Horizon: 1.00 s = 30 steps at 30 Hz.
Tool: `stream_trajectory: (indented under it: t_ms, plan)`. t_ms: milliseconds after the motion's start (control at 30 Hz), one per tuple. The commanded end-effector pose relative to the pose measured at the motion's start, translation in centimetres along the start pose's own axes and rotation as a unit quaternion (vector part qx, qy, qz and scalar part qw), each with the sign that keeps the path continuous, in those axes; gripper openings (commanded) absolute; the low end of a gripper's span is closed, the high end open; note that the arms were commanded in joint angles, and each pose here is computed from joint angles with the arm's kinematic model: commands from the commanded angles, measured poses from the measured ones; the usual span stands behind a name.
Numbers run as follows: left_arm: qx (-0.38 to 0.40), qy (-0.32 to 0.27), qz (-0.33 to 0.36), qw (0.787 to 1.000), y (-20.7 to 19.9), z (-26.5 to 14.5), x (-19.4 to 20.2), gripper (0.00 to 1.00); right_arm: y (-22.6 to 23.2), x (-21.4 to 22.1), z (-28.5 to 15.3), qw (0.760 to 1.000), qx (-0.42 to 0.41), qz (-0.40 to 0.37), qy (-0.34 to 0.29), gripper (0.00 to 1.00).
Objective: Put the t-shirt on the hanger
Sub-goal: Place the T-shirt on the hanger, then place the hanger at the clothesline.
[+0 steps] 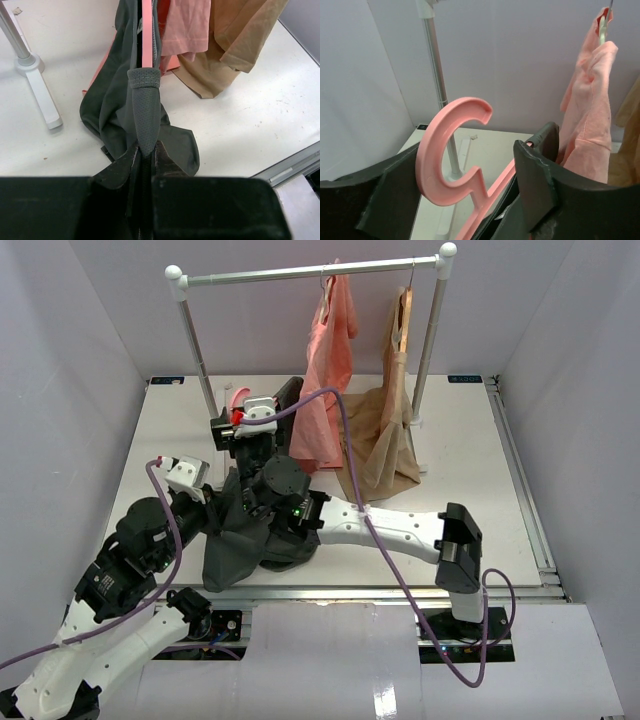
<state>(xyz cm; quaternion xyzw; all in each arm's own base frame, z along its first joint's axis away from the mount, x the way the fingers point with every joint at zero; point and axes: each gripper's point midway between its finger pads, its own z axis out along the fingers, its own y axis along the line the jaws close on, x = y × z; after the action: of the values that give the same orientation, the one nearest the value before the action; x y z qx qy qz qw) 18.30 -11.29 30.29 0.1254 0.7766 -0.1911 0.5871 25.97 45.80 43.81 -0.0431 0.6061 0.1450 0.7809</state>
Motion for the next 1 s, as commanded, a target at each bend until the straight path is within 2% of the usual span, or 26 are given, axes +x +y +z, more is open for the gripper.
stream_trajectory:
  t_ms: [0, 133, 233, 367, 600, 733, 833, 967]
  plan:
    - [-0.007, -0.011, -0.008, 1.0, 0.0, 0.3, -1.3, 0.0, -2.9, -6.5, -1.0, 0.997, -0.012, 0.071, -0.039, 0.87]
    - [-0.035, -0.021, -0.011, 0.999, 0.9, 0.5, -1.5, 0.0, -4.4, -7.2, -1.9, 0.996, -0.025, 0.074, -0.039, 0.9]
    - [-0.074, -0.022, -0.006, 0.997, 2.1, 0.7, -2.0, 0.0, -5.9, -8.9, -3.0, 0.994, -0.048, 0.089, -0.043, 0.97]
    - [-0.085, -0.02, -0.003, 0.996, 2.2, 1.4, -3.2, 0.0, -8.6, -11.0, -4.3, 0.992, -0.061, 0.1, -0.049, 0.9]
    - [-0.117, -0.029, 0.02, 0.993, 2.4, 3.0, -7.3, 0.0, -13.9, -12.7, -7.9, 0.987, -0.099, 0.12, -0.043, 0.9]
    - [-0.146, -0.042, 0.028, 0.988, 2.7, 3.9, -10.4, 0.0, -16.8, -11.6, -10.3, 0.985, -0.117, 0.126, -0.028, 0.9]
    - [-0.17, -0.026, 0.045, 0.984, 3.1, 5.4, -10.9, 0.0, -19.6, -12.0, -11.7, 0.983, -0.116, 0.141, -0.025, 0.9]
    - [-0.168, -0.047, 0.045, 0.984, 2.5, 6.3, -13.4, 0.0, -22.4, -11.5, -13.6, 0.981, -0.12, 0.154, -0.022, 0.9]
